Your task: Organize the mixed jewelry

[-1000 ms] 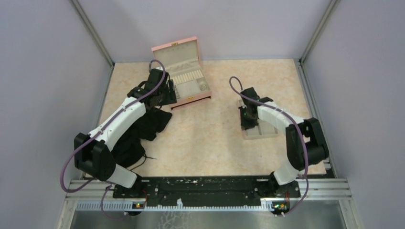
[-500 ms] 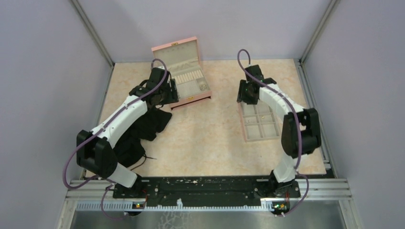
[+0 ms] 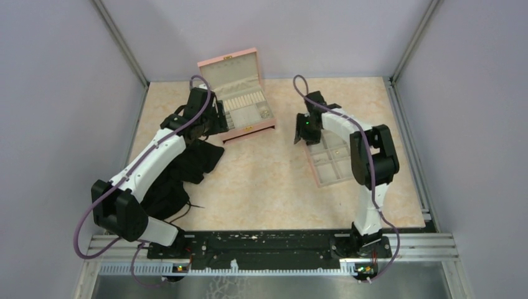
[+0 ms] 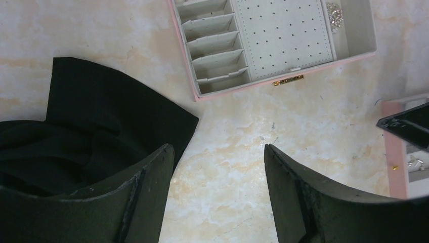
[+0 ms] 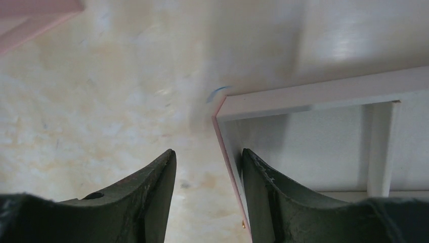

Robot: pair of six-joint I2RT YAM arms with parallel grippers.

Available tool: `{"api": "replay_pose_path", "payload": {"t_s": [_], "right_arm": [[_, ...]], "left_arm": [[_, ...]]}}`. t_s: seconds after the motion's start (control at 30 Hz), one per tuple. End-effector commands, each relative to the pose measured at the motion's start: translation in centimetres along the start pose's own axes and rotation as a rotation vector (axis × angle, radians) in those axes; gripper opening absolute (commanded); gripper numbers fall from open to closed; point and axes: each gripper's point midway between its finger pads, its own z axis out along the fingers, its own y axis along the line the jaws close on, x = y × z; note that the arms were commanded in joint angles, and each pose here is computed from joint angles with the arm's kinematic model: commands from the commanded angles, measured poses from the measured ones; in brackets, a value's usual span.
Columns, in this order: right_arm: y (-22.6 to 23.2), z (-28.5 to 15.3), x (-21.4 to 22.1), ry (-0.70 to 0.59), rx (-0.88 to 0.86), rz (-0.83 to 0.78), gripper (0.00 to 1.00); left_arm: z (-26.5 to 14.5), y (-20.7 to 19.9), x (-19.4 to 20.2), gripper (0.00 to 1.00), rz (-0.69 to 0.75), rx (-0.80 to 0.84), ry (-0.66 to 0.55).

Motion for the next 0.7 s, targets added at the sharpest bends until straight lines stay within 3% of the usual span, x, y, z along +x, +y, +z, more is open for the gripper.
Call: {"api": "replay_pose_path", "payload": {"t_s": [0.0,0.17,0.3,0.43,0.57,0.67], "right_arm": [[9.0,-1.8,2.1,0.009,-0.198,-0.189,0.51],[12.1,-3.3,8.7,0.115,-0.269,-0.290,0.51],[11.6,-6.0,14.4,0.234,-0.302,-0.415,0.51],[9.6,-10.1,15.4,0.230,-0.254,-0.501,0.51],[6.3,-13.6,13.8,0.088,-0.078,-0.400,0.52],[3.2,-14.9,13.6,-0.018,0.072,-0.151,0.53]], "left_arm": [[0.0,0.7,0.0,0.73,0.006,-0.017,-0.002],[0.8,1.0,0.1,0.73,0.005,-0.039,0.005],[1.2,1.2,0.0,0.73,0.001,-0.046,0.010],[1.7,1.4,-0.1,0.73,0.002,-0.052,0.014],[2.3,1.5,-0.3,0.73,0.001,-0.057,0.018],[2.6,1.4,-0.6,0.72,-0.007,-0.051,0.017]]}}
